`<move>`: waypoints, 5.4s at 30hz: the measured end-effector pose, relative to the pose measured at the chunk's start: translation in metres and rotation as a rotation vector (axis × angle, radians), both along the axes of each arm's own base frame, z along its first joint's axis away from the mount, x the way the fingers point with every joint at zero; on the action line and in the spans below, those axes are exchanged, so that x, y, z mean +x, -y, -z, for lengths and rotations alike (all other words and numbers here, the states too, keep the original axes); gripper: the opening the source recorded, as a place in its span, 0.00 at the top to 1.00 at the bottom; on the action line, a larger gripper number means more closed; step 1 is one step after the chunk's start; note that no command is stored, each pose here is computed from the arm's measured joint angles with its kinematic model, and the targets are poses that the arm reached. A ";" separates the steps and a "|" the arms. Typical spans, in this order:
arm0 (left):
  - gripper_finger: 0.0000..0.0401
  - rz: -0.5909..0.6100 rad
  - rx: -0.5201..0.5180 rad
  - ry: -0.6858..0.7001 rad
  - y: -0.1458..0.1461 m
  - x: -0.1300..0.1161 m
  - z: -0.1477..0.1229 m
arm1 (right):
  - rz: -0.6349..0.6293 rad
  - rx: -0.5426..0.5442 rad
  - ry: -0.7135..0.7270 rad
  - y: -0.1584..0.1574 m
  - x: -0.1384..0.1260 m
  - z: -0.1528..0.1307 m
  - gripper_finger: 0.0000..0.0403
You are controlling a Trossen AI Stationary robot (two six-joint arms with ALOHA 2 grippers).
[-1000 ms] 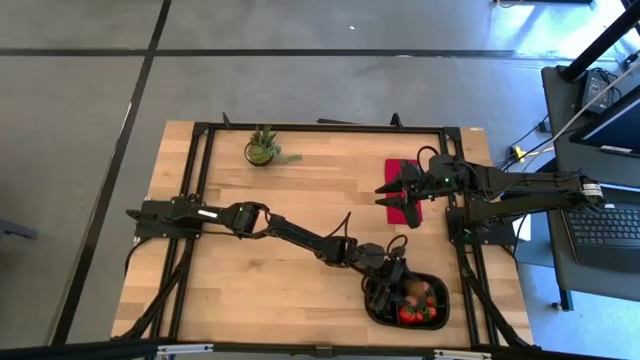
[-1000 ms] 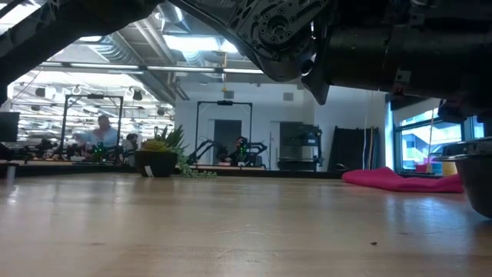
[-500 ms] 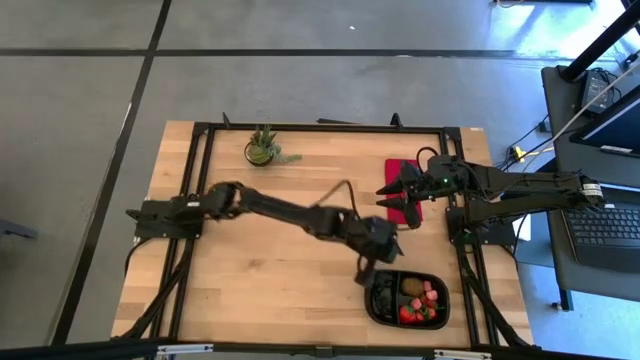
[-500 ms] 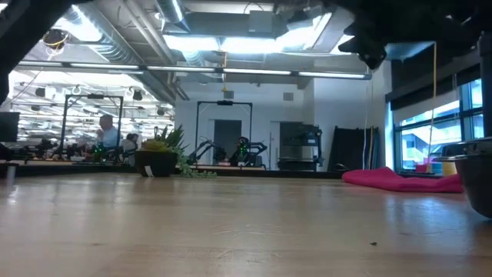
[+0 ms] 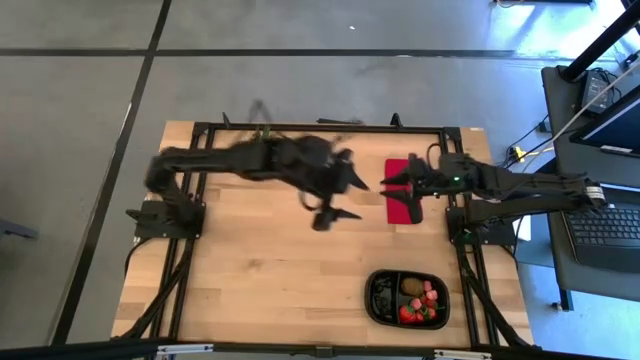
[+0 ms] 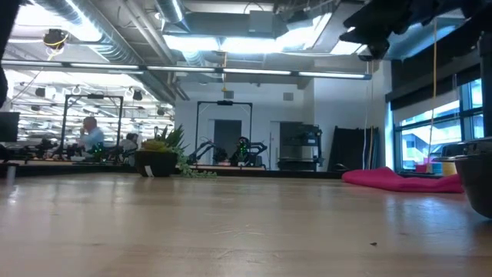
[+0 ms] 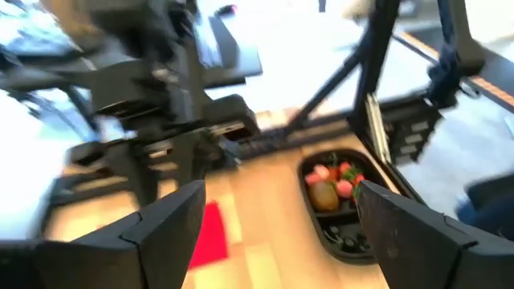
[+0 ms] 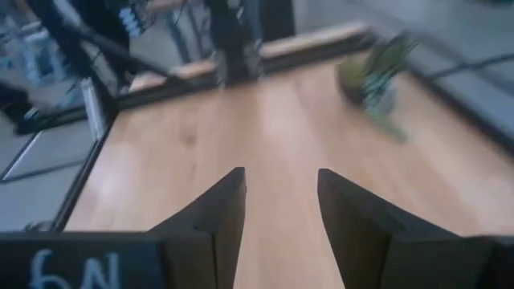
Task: Pick and placing Produce into tupperware
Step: Return to Home Position
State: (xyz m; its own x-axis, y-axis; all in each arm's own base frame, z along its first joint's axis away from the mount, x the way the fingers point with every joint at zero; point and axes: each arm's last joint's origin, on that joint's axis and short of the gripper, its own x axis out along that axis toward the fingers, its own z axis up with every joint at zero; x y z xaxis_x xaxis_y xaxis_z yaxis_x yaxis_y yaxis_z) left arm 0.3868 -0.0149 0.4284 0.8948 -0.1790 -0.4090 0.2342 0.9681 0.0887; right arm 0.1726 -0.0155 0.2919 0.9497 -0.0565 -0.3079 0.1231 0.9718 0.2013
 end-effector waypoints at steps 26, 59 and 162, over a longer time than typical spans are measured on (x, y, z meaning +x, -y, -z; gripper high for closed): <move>0.21 -0.259 -0.148 0.432 -0.015 -0.238 0.162 | 0.001 -0.142 0.342 -0.008 -0.093 0.041 0.61; 0.21 -0.300 -0.240 0.556 -0.019 -0.291 0.249 | 0.025 -0.260 0.453 -0.007 -0.086 0.083 0.61; 0.21 -0.306 -0.235 0.498 -0.019 -0.290 0.254 | 0.042 -0.017 0.446 -0.006 -0.077 0.114 0.61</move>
